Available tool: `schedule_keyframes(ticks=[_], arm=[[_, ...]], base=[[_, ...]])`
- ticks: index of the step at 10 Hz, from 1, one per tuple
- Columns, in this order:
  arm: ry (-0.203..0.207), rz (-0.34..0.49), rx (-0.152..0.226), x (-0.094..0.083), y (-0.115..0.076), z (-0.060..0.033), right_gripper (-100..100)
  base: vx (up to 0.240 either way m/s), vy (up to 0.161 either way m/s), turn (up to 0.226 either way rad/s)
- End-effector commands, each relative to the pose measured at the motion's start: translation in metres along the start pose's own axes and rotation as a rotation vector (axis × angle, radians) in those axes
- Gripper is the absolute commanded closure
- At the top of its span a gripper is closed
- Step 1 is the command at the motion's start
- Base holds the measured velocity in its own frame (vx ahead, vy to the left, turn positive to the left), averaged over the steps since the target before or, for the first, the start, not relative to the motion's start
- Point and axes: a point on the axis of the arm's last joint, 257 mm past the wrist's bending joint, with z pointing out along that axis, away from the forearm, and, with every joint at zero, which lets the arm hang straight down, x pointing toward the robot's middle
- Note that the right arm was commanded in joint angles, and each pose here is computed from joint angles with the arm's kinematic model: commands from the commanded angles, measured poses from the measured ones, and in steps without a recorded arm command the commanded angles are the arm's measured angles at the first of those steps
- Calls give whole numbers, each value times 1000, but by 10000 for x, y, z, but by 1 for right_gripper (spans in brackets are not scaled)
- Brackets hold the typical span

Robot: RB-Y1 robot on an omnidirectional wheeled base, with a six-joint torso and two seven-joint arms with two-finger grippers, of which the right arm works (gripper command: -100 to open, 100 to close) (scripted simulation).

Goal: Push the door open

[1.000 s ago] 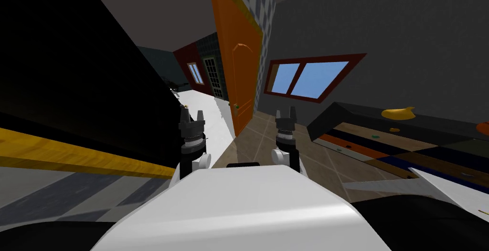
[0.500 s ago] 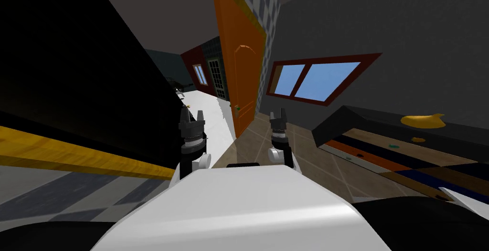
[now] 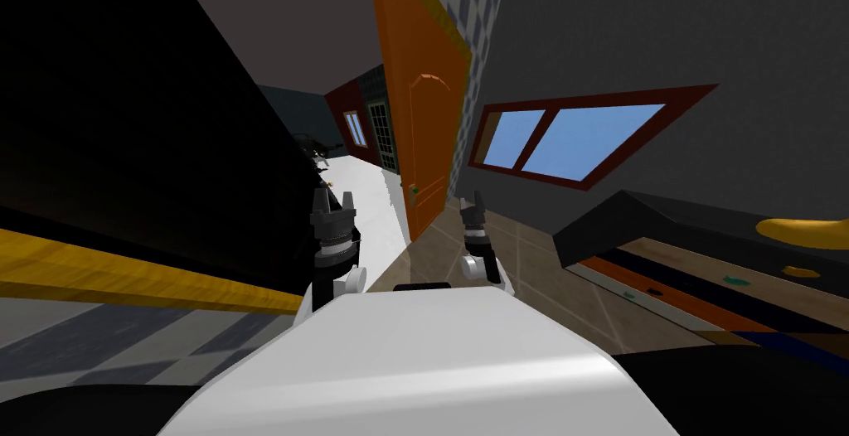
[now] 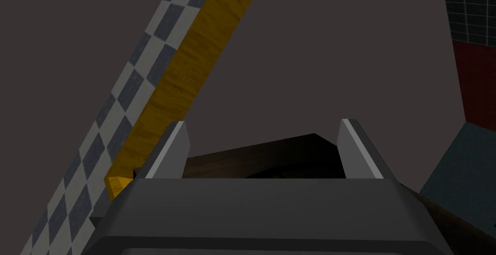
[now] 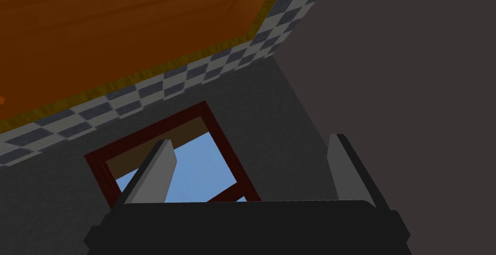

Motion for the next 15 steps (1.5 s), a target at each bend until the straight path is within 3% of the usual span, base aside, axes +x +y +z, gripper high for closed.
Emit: schedule_keyframes(ticks=[1,7,15], arm=[[17,8,33,70,-182,3,-100],[83,35,154,358,-812,-23,-100],[175,55,313,777,-1588,-141,-100]], base=[[74,-78,115],[81,-81,129],[75,-95,129]])
